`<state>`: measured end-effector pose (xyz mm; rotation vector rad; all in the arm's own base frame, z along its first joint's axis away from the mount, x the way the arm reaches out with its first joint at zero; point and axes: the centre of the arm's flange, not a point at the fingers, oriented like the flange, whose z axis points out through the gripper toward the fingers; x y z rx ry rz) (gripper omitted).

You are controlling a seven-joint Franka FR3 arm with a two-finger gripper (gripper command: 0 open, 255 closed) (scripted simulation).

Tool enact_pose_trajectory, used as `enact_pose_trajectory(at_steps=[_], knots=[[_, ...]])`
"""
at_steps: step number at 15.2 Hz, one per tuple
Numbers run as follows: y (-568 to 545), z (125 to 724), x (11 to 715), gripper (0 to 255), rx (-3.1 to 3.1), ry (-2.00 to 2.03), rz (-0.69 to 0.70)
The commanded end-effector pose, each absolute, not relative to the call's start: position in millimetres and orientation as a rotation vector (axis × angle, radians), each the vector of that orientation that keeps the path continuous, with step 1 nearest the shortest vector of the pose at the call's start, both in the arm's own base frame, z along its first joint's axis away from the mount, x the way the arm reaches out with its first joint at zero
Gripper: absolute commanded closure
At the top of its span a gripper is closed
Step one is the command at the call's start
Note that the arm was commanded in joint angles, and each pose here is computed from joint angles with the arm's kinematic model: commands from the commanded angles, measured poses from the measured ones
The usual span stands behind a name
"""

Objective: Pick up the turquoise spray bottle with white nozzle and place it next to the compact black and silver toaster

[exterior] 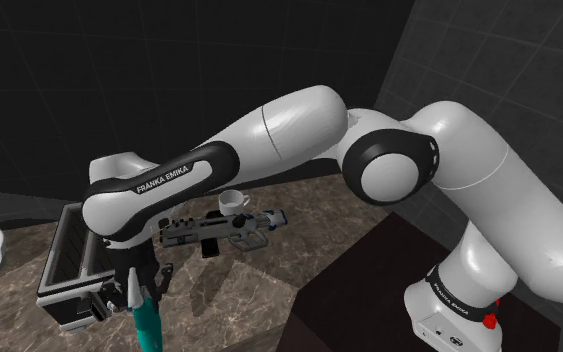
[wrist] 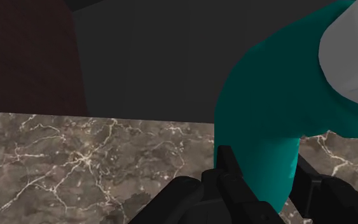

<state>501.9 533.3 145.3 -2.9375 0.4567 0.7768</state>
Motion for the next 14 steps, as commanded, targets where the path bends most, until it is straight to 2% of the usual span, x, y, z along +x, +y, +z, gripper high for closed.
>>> enact_pose_trajectory(at_steps=[1,14], knots=[[534,135,502,255,-2.937,0.456,0.776],[534,67,502,255,-2.937,0.456,0.776]])
